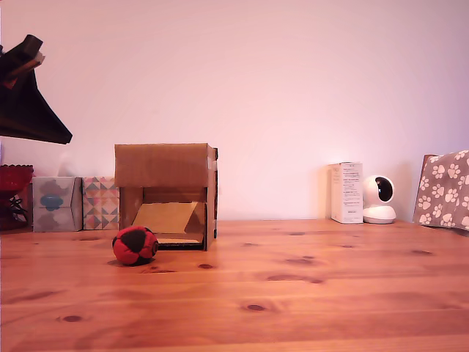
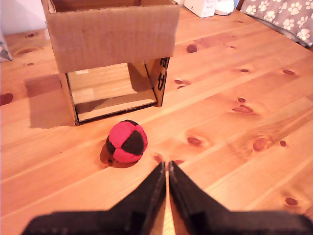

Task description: Drop the footbag into the cardboard dice tower

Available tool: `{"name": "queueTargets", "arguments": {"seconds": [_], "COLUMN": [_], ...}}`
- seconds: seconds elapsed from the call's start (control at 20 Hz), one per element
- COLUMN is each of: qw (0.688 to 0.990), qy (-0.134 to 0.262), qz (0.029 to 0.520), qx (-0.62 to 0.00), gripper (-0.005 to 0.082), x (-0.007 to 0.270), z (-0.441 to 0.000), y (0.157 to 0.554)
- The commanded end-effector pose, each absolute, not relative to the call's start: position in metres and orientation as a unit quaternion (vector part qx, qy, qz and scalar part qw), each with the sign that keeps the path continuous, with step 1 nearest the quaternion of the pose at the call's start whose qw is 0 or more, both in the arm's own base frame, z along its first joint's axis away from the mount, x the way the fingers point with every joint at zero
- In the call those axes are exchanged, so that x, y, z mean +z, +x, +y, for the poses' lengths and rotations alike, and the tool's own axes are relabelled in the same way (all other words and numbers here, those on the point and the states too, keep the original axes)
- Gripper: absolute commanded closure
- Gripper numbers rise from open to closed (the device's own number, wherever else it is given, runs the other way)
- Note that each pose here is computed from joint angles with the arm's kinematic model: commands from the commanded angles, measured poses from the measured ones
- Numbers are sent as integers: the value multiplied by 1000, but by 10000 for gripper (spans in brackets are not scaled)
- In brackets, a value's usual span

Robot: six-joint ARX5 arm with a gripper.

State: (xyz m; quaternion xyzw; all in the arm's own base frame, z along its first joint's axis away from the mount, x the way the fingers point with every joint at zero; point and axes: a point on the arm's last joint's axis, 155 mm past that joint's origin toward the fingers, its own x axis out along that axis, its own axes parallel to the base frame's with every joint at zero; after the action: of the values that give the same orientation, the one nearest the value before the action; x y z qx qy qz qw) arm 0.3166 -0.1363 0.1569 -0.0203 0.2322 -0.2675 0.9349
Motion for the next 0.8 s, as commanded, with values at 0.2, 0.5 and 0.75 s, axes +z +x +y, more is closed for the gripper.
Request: {"name": "queueTargets", "arguments": {"seconds": [0.2, 0.5, 0.75], "qw": [933, 933, 931], "qy": [-20, -20, -22], "qz": [239, 240, 238], "qx": [-268, -268, -277], "gripper": [790, 790, 790], "x": [149, 143, 118], "z": [-136, -138, -153], "y": [314, 321, 347]}}
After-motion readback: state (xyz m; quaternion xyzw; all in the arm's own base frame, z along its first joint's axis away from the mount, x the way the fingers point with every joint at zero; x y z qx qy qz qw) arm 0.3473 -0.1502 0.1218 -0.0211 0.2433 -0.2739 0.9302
